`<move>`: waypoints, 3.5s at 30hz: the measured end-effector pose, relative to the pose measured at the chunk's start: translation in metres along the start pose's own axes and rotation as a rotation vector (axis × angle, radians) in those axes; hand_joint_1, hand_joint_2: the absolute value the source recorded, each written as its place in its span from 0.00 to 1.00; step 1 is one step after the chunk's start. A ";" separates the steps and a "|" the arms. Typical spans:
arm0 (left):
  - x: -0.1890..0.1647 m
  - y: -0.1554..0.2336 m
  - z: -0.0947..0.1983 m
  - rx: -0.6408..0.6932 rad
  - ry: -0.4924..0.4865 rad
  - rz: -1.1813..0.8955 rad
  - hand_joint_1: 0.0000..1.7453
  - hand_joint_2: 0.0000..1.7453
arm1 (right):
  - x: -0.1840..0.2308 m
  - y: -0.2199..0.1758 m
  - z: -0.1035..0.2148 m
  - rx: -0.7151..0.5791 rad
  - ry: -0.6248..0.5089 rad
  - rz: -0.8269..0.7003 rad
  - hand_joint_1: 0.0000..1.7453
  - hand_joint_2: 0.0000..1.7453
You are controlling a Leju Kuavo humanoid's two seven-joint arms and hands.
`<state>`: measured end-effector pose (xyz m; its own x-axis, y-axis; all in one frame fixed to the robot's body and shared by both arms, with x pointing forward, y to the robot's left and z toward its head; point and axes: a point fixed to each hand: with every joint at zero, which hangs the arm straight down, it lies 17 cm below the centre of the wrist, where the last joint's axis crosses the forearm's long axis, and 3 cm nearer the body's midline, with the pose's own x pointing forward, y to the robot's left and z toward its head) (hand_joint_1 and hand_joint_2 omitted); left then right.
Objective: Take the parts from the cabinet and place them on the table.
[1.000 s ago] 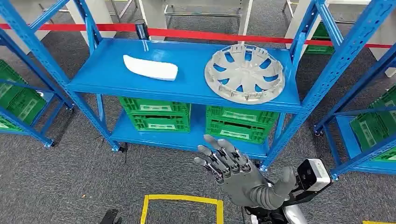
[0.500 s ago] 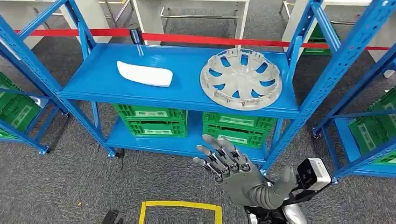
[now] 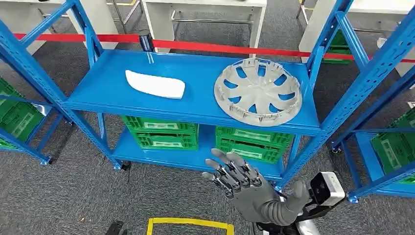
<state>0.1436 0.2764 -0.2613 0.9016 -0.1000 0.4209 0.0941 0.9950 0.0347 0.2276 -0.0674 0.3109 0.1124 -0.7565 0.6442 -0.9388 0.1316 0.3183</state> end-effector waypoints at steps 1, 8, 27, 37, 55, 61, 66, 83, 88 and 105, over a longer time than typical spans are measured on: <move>0.000 0.000 0.000 0.000 0.000 -0.001 0.00 0.00 | 0.000 0.001 0.000 0.003 0.000 0.002 0.00 0.00; 0.002 0.000 0.000 -0.002 -0.004 -0.002 0.00 0.00 | 0.000 0.004 0.001 0.010 0.000 0.004 0.00 0.00; 0.006 -0.002 -0.001 -0.006 -0.009 -0.003 0.00 0.00 | 0.004 0.003 0.003 0.003 -0.005 0.015 0.00 0.00; 0.011 0.000 -0.002 -0.006 -0.015 -0.004 0.00 0.00 | 0.004 0.003 0.002 0.007 -0.006 0.016 0.00 0.00; 0.006 0.002 -0.001 0.002 -0.008 -0.002 0.00 0.00 | 0.002 0.001 0.002 0.002 0.002 0.015 0.00 0.00; 0.006 0.002 -0.001 0.002 -0.007 -0.001 0.00 0.00 | 0.003 0.001 0.002 0.000 -0.004 0.011 0.00 1.00; 0.005 0.002 -0.001 0.002 -0.006 -0.001 0.00 0.00 | 0.002 0.001 0.003 -0.002 -0.003 0.008 0.00 1.00; 0.001 -0.001 0.001 0.004 -0.015 0.029 0.00 0.00 | -0.041 -0.097 0.010 -0.267 0.344 0.948 0.00 1.00; 0.002 -0.008 0.000 -0.009 -0.008 0.010 0.00 0.00 | -0.042 -0.109 0.013 -0.265 0.380 1.097 0.00 1.00; 0.007 -0.013 -0.001 -0.023 -0.004 -0.001 0.00 0.00 | -0.065 -0.138 0.049 -0.178 0.546 1.499 0.00 1.00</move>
<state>0.1494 0.2630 -0.2596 0.8998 -0.1011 0.4244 0.1051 0.9944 0.0142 0.3341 -0.0676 0.1905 -0.6964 0.4206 0.5815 -0.2603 0.6071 -0.7508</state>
